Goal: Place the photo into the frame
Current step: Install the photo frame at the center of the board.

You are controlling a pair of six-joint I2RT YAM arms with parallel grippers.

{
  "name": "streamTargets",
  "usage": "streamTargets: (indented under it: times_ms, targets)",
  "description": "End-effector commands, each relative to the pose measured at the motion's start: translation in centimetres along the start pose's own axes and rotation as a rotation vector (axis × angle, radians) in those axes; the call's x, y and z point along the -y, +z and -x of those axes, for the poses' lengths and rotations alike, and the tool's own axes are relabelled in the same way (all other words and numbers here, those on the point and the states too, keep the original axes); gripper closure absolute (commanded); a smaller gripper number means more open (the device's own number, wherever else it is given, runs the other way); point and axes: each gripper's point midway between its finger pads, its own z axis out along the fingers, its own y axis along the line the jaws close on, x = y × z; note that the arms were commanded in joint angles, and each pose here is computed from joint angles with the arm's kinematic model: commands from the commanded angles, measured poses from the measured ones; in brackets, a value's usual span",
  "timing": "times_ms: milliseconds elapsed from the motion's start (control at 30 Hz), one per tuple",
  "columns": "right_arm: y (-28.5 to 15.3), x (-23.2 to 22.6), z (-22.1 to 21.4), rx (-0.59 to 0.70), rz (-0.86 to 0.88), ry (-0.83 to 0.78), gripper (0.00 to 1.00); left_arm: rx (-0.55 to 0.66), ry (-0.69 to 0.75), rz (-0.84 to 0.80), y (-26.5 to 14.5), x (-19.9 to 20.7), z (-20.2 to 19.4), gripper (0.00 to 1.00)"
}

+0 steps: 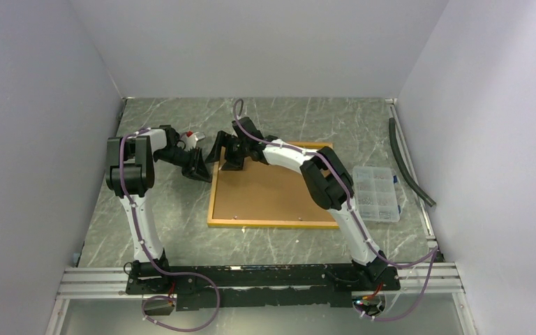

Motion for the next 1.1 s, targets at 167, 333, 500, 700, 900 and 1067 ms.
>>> streamTargets:
  times_ms: [167, 333, 500, 700, 900, 1067]
  targets:
    - [1.5, 1.0, -0.1, 0.015, -0.015, 0.018, 0.22, -0.004, -0.001, -0.019, 0.3, 0.6, -0.2, 0.78]
    - [1.8, 1.1, -0.2, 0.02, -0.018, 0.026, 0.22, -0.004, 0.0, -0.018, 0.2, 0.7, -0.3, 0.78]
    - [1.9, 1.1, -0.1, 0.026, -0.016, 0.031, 0.23, -0.001, 0.003, -0.017, 0.1, 0.7, -0.2, 0.78]
    - [2.2, 1.1, 0.0, 0.028, -0.013, 0.034, 0.23, 0.004, 0.004, -0.014, -0.2, 0.8, 0.0, 0.78]
    - [2.5, 1.1, 0.1, 0.03, -0.006, 0.039, 0.23, 0.006, 0.001, -0.014, -0.5, 0.7, -0.1, 0.77]
    - [1.5, -0.7, 0.5, 0.042, 0.049, -0.008, 0.22, 0.014, 0.005, -0.012, -1.1, 0.8, 0.3, 0.77]
